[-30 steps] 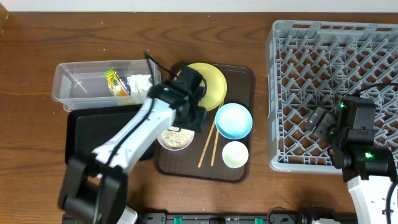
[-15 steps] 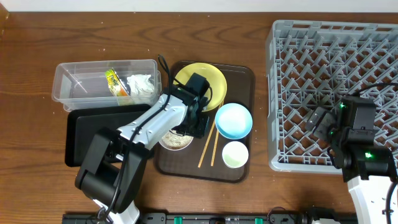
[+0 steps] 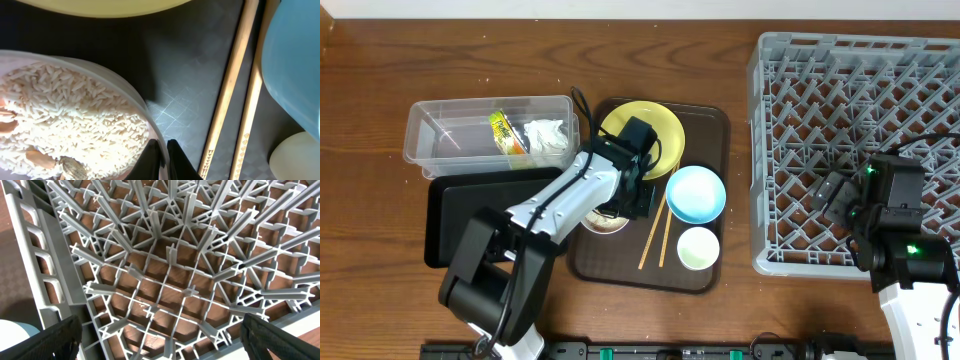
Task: Sort waste into correct bins and load items into the dishwasher rack
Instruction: 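Tip the rice bowl over the black tray to dump the rice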
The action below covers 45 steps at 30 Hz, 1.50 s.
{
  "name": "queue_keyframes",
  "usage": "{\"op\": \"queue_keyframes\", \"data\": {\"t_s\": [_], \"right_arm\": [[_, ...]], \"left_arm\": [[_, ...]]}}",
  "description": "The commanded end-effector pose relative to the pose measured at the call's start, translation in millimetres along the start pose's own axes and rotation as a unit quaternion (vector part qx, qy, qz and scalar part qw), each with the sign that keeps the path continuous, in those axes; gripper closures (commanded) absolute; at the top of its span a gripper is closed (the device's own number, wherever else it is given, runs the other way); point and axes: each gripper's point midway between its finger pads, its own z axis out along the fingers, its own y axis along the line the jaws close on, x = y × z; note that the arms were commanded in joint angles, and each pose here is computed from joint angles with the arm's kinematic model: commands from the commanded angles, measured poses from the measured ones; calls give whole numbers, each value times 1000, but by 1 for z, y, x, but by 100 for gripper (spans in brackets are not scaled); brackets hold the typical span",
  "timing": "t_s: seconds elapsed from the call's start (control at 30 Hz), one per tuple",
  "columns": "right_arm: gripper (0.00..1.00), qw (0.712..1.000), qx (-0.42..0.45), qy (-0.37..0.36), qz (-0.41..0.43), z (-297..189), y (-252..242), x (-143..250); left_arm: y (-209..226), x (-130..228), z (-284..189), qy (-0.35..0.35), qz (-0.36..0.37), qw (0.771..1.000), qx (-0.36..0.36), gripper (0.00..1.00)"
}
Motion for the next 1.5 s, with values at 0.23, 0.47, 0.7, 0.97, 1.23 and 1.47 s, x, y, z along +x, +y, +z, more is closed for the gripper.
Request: {"op": "queue_keyframes", "data": {"t_s": [0.23, 0.47, 0.7, 0.97, 1.23, 1.47], "right_arm": [[1, 1000, 2, -10, 14, -4, -2, -7], [1, 1000, 2, -10, 14, -4, -2, -7], [1, 1000, 2, -10, 14, -4, -2, -7], [1, 1000, 2, -10, 14, -4, -2, -7], [1, 1000, 2, -10, 14, -4, -2, -7], [1, 1000, 2, -10, 14, -4, -2, -7]], "left_arm": [[-8, 10, -65, -44, 11, 999, 27, 94], [15, 16, -109, -74, 2, 994, 78, 94], [48, 11, -131, -96, -21, 976, 193, 94], [82, 4, -149, -154, -51, 931, 327, 94], [119, -1, -147, -190, -141, 869, 435, 94], [155, -5, -150, -223, -227, 796, 515, 94]]}}
